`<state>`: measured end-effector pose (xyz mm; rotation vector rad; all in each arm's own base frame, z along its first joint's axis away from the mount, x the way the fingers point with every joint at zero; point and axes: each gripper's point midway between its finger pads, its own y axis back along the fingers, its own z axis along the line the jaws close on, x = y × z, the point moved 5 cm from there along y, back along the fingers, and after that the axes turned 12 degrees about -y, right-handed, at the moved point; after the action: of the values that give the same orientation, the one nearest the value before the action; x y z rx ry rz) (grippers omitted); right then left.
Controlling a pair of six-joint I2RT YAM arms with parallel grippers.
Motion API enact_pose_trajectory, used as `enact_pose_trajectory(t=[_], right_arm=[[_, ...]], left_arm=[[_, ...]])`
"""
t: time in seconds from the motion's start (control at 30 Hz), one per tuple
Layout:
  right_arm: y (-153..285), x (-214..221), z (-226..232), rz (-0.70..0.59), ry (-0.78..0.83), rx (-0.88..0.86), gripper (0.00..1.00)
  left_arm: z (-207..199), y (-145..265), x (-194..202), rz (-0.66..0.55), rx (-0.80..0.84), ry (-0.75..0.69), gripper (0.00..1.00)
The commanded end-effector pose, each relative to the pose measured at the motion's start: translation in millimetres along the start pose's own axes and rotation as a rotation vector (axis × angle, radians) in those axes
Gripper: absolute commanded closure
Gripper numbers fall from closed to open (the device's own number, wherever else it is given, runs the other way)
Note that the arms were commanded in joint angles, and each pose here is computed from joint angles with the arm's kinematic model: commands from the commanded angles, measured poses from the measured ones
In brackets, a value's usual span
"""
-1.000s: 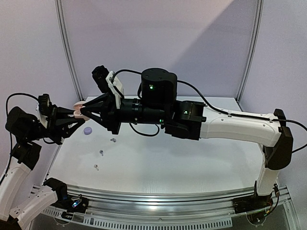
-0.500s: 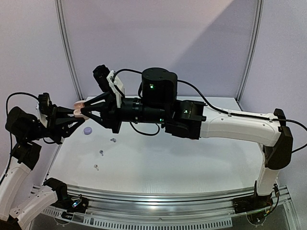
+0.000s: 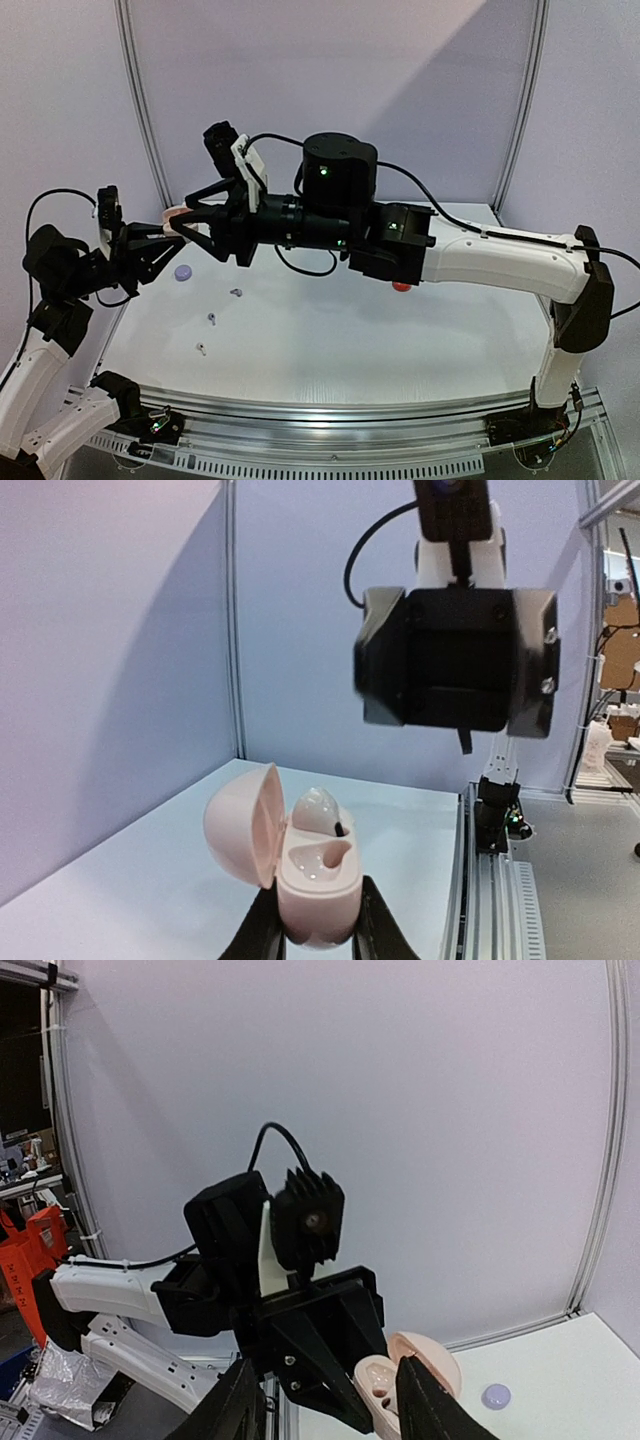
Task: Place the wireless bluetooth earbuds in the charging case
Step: Insert the right earbud into the right side groove of the charging case, then move the left earbud to the corner of the board.
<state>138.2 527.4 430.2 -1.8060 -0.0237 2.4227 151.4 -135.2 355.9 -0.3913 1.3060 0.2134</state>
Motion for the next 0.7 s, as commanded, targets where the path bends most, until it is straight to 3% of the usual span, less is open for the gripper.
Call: enact_pose_trajectory(t=[0.0, 0.17, 0.33, 0.4, 0.57, 0.67], right_arm=[[28, -62, 14, -0.165, -0.033, -0.023, 0.51], [34, -54, -11, -0.111, -0.163, 0.022, 0.42], [27, -29, -54, 0.008, -0.237, 0.303, 0.40], [15, 5, -82, 0.110, -0.274, 0.468, 0.41], [-27, 97, -118, 0.279, -0.417, 0.548, 0.40], [-43, 135, -125, 0.288, -0.471, 0.577, 0.40]], left_arm=[[6, 1, 11, 0.024, -0.056, 0.102, 1.00], [8, 6, 5, 0.011, -0.096, 0.136, 1.00], [16, 17, 0, 0.033, -0.219, 0.142, 1.00], [20, 24, -1, 0.057, -0.291, 0.116, 1.00], [39, 49, 3, 0.166, -0.540, 0.070, 1.00], [48, 63, 1, 0.207, -0.659, 0.032, 1.00]])
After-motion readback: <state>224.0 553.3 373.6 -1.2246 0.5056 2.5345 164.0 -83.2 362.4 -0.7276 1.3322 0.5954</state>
